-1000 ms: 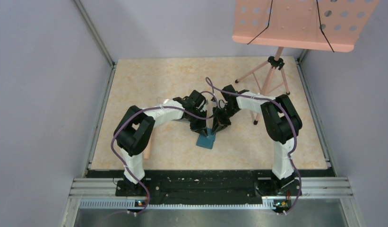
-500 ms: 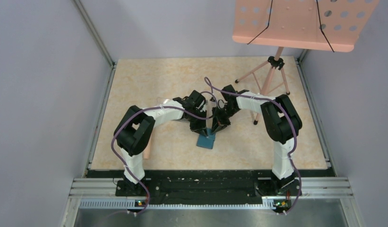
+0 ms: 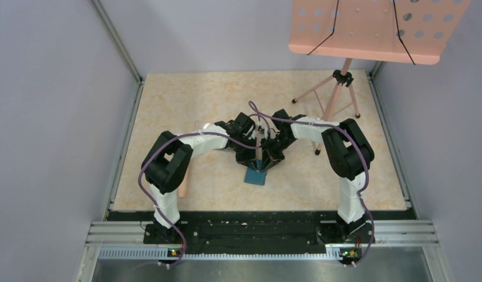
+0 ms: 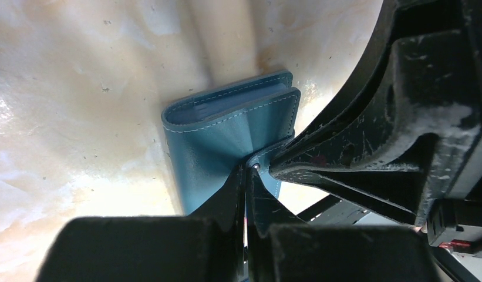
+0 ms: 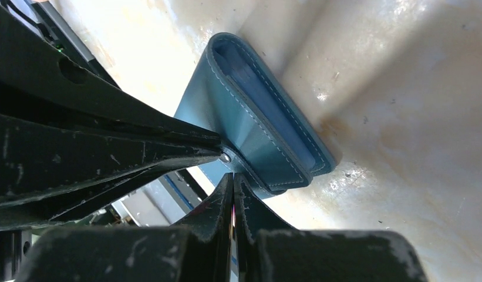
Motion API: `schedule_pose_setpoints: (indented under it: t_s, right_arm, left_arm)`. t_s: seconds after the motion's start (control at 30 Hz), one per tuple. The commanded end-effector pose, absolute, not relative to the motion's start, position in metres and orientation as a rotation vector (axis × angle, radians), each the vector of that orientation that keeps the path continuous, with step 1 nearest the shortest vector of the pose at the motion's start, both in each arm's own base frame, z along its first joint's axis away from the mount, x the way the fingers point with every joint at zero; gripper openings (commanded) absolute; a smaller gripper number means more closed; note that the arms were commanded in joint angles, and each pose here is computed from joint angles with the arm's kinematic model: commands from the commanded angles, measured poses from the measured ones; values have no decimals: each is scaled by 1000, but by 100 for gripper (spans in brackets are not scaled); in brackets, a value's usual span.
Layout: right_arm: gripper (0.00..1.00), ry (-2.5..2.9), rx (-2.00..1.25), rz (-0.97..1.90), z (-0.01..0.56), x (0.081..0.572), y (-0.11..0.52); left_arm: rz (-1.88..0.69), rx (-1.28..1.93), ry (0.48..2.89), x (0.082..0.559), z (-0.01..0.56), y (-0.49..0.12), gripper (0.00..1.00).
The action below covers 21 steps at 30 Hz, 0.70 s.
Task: Put the credit cards into the card holder
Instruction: Close the card holder at the center of the board.
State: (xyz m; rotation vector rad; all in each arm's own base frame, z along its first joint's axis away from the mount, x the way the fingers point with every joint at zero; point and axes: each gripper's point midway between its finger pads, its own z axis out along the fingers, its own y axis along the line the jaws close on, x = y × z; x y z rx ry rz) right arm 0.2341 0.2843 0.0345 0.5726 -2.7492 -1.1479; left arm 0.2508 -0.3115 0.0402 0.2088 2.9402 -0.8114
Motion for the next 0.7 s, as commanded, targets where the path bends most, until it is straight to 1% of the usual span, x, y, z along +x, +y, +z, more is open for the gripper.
schedule_pose_setpoints:
  t_s: [0.0,0.37,0.67]
  right_arm:
    - [0,-2766,637,-1106,35,230,283]
    - [0,-2872,539,-724,-8,232,260]
    - [0,-2913,453,-495,-33,222,237]
  left_arm:
    - [-792,206,2952,249,33,-309,0]
    - [-740,222,3003,236,13,-313,0]
    - [-562,282,3037,226,0,-312,0]
